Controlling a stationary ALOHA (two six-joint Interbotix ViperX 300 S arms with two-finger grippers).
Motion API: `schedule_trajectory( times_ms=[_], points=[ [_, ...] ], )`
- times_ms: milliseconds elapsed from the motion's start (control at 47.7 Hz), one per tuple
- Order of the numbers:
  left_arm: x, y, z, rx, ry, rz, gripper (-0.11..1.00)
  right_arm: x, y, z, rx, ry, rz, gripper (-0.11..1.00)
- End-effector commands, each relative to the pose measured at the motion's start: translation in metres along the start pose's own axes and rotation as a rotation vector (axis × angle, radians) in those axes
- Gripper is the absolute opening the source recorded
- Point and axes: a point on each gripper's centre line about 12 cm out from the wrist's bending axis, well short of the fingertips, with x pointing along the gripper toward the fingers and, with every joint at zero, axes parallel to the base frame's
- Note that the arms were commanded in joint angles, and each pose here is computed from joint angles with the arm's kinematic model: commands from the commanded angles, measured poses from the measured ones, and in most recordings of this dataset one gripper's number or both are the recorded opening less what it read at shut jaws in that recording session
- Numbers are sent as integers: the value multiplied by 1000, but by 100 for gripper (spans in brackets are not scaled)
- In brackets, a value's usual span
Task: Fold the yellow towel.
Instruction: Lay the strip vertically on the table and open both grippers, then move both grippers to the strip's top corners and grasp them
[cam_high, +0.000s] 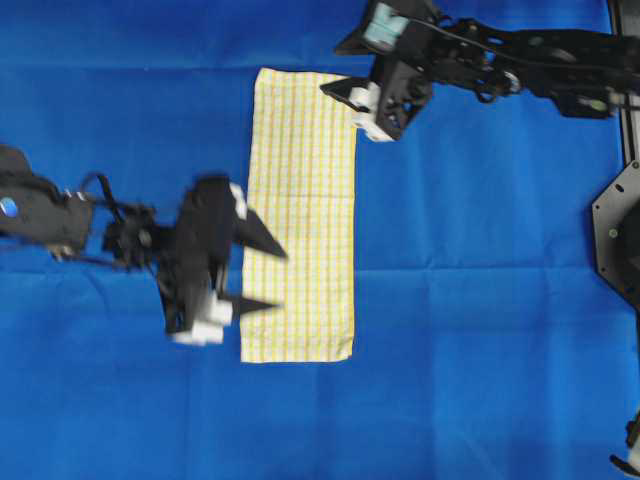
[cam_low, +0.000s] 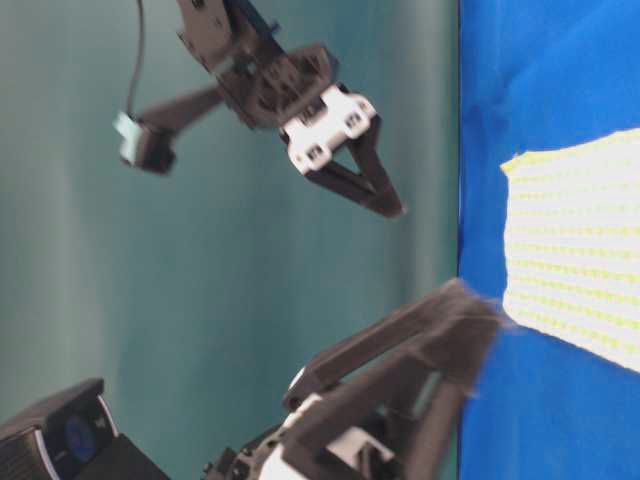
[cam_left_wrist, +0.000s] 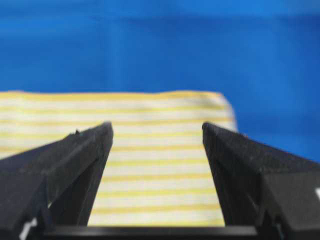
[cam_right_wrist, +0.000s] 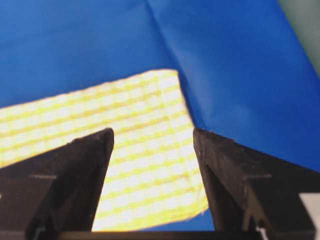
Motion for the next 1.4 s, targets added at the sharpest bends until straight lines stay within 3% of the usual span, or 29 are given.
schedule_trajectory(
  times_ms=[0,147,335,587,922,1132,1278,1383],
  points=[
    [-15,18,10,-23,-55,38,66,-25,9,10,-12,-83,21,65],
    [-31,45,4,-54,-94,104,68,-45,17,-3,-24,-125,44,65],
    [-48,62,-7,-70,-104,150,68,-66,30,-20,-36,-147,86,65],
    [-58,66,-11,-75,-156,165,74,-74,36,-27,-39,-151,106,65],
    [-52,72,-10,-79,-146,177,75,-69,36,-26,-38,-146,103,65],
    [-45,89,-8,-74,-155,220,75,-55,21,-23,-13,-127,55,65],
    [-33,119,-12,-55,-136,291,76,-34,0,-23,21,-88,-6,65],
    [-24,144,-16,-79,-126,345,76,-16,-14,-26,46,-52,-43,67]
  ],
)
